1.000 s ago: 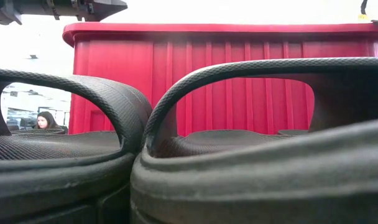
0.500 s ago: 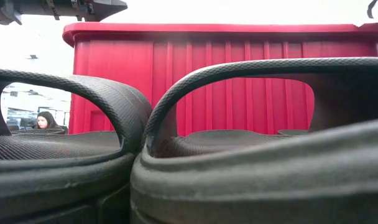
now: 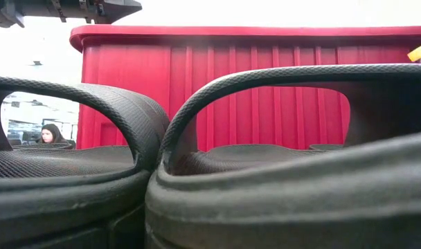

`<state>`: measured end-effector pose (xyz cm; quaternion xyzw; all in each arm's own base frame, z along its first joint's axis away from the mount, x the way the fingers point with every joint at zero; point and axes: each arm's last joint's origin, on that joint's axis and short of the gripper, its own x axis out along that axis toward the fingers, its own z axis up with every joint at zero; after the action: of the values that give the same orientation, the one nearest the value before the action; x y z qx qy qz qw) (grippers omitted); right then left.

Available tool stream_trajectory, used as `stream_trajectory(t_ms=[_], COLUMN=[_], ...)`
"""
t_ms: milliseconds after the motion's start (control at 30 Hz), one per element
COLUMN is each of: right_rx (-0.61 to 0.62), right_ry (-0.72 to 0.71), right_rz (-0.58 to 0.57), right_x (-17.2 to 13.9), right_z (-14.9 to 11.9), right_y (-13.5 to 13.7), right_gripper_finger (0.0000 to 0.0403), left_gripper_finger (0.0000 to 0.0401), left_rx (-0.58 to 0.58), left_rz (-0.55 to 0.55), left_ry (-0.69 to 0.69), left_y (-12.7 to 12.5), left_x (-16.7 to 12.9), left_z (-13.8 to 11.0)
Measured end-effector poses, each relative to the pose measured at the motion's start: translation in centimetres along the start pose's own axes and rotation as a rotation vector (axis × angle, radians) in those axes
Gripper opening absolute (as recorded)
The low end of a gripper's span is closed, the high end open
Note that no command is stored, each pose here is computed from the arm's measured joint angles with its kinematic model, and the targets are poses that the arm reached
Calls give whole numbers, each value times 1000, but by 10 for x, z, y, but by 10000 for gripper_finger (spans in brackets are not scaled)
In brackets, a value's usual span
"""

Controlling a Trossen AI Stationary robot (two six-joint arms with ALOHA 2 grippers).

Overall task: Pick and place slides into bin
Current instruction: Put the black slide into the red bin

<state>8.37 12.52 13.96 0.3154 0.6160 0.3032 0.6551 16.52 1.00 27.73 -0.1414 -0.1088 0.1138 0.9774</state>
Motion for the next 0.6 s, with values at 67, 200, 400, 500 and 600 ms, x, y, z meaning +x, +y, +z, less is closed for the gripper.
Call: stream_trajectory(t_ms=[67,200,400,500,600], right_rx=[-2,-10,-79,-77,-74], right_ry=[0,4,-60,-53,-42], right_rz=[-22,-21,49,45,39], right_x=[3,7,14,18,22], right_z=[-1,0,8,9,9], right_y=[-1,-1,7,6,5], right_gripper_finger=[204,203,203,203,200], left_gripper_finger=[1,1,1,1,1], left_rx=[1,2,2,5,7], left_rz=[0,0,1,3,6], left_ry=[0,1,3,12,22], left_y=[0,0,0,0,1], left_x=[0,0,0,0,0], left_z=[0,0,0,-1,-2])
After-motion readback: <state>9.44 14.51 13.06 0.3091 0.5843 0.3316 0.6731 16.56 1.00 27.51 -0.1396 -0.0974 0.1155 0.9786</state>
